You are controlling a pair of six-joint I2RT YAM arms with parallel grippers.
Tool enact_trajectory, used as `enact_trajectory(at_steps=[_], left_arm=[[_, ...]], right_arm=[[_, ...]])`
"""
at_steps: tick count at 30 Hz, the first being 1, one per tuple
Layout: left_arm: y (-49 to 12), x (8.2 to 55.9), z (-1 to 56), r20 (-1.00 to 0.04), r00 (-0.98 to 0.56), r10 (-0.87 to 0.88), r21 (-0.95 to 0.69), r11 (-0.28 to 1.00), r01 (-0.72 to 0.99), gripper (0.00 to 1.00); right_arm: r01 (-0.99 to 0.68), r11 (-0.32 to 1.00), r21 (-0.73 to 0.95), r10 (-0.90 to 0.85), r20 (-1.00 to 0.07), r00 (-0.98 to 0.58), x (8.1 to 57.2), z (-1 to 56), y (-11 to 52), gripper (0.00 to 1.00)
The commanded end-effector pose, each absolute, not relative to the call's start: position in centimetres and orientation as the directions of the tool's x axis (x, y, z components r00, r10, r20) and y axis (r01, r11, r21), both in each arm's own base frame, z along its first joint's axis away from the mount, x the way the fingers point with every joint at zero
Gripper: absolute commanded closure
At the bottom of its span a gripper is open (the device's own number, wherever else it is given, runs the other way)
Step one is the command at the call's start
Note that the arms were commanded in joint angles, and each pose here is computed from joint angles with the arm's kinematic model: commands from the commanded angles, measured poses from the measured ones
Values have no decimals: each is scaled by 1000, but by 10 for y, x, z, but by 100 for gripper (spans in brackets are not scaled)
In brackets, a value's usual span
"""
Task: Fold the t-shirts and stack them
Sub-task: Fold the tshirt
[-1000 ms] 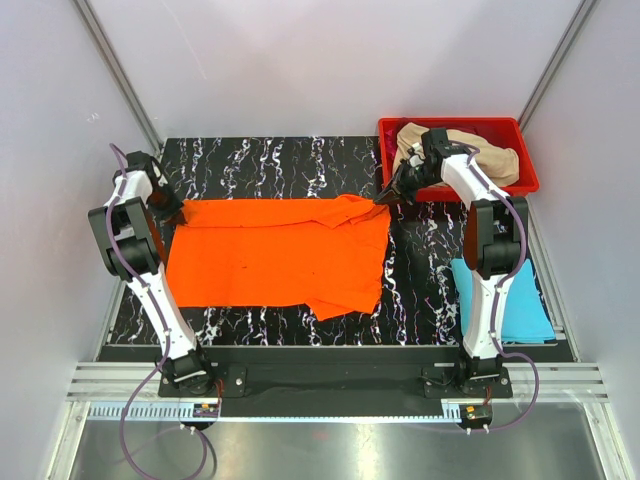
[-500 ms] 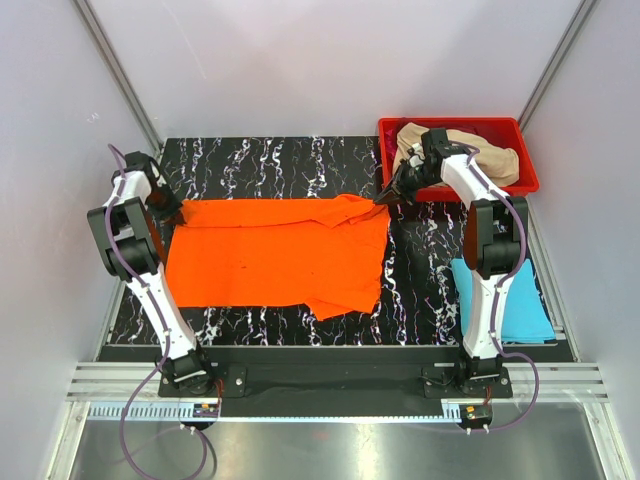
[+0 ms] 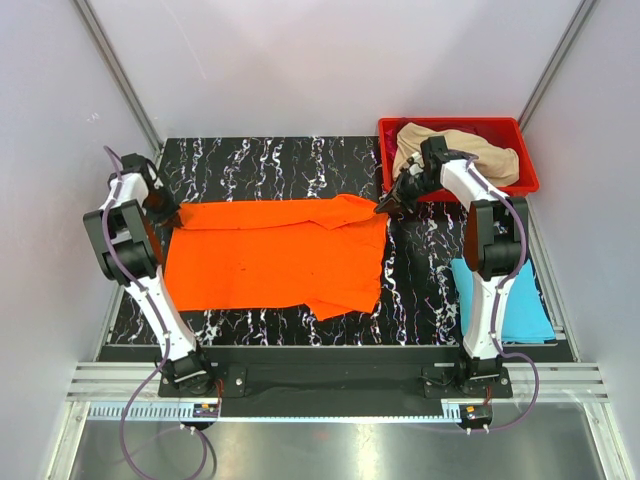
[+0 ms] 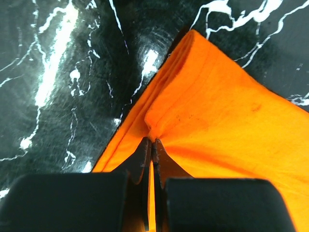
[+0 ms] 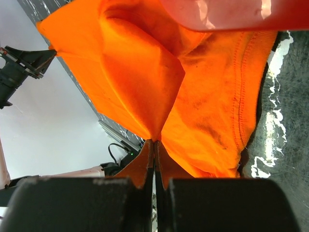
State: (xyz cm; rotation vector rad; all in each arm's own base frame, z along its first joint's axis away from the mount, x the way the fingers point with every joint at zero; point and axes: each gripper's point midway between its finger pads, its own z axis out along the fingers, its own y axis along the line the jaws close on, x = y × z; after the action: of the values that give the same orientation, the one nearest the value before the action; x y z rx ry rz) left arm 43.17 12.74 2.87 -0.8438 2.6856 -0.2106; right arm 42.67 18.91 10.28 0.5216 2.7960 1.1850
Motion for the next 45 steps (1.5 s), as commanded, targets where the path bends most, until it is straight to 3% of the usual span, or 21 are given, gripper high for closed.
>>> enact_trajectory(at_steps=[1,28,33,37,40,45], left_arm=[[139,440,65,-355,-738,-574,-236,819,-523,99],[143,414,44,-306,-760,-573,-165,818,-551,100],[146,416,39,-295,-762,-576,-149,816,-559,90],[147,418,49,-324,-752,-574,-145,815,-560,72],[146,424,65,-356,-735,-577,-164,813,-559,65],[141,434,97,-414,-698,-584,-202,807,-555,64]], right_arm=[[208,647,734,311,-6,-950,425,131,192,100],[248,646,722,306,53,-950,409,112,192,100],[258,663,703,294,72,-953,409,98,191,100],[247,692,678,266,77,-961,403,94,190,100],[233,701,674,236,90,-968,393,91,197,100],[217,707,673,201,103,-974,379,95,210,100]])
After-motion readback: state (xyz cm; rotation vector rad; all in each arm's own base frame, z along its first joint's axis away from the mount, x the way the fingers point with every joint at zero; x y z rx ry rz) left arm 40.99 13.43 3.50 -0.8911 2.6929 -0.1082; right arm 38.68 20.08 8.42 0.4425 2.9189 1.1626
